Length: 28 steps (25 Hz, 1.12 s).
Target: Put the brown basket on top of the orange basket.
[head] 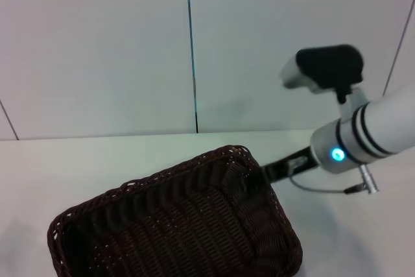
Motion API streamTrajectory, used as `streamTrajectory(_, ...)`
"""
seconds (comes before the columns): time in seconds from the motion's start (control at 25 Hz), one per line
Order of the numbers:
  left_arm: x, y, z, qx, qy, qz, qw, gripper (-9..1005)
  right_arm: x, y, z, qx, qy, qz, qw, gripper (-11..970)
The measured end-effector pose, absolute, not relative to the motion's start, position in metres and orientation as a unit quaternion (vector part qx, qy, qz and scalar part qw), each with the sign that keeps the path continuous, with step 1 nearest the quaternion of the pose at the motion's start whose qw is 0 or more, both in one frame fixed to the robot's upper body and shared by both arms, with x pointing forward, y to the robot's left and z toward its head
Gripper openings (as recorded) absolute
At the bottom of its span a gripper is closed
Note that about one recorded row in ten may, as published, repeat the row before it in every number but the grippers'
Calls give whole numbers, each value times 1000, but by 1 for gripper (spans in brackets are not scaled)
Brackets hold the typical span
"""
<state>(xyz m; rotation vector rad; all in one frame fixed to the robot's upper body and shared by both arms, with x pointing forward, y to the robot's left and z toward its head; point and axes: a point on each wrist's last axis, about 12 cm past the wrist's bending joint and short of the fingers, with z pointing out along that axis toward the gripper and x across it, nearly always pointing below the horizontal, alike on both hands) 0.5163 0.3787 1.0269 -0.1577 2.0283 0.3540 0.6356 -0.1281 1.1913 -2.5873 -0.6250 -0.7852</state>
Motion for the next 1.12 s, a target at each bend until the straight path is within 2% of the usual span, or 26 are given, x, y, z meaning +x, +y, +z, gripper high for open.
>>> streamTrajectory(0.32,534,376,1041,-108,823,121,544,675,647,-138,1226,-864,-239,-418,144,932)
streamTrajectory(0.44,538,375,1045,-126,811,108,561,675,645,-139,1230,-824,-265,-485,124,931)
streamTrajectory(0.6,539,373,1047,-141,795,100,581,676,638,-143,1220,-768,-267,-573,99,930)
streamTrajectory(0.72,537,371,1045,-146,786,95,593,677,632,-163,1194,-748,-228,-618,79,929)
streamTrajectory(0.88,530,370,1041,-170,762,81,620,679,622,-180,1174,-736,-205,-642,58,929)
streamTrajectory(0.92,528,370,1039,-176,756,77,625,679,616,-195,1163,-728,-177,-661,44,929)
streamTrajectory(1.12,520,365,1029,-175,749,73,635,678,601,-221,1140,-731,-142,-668,18,929)
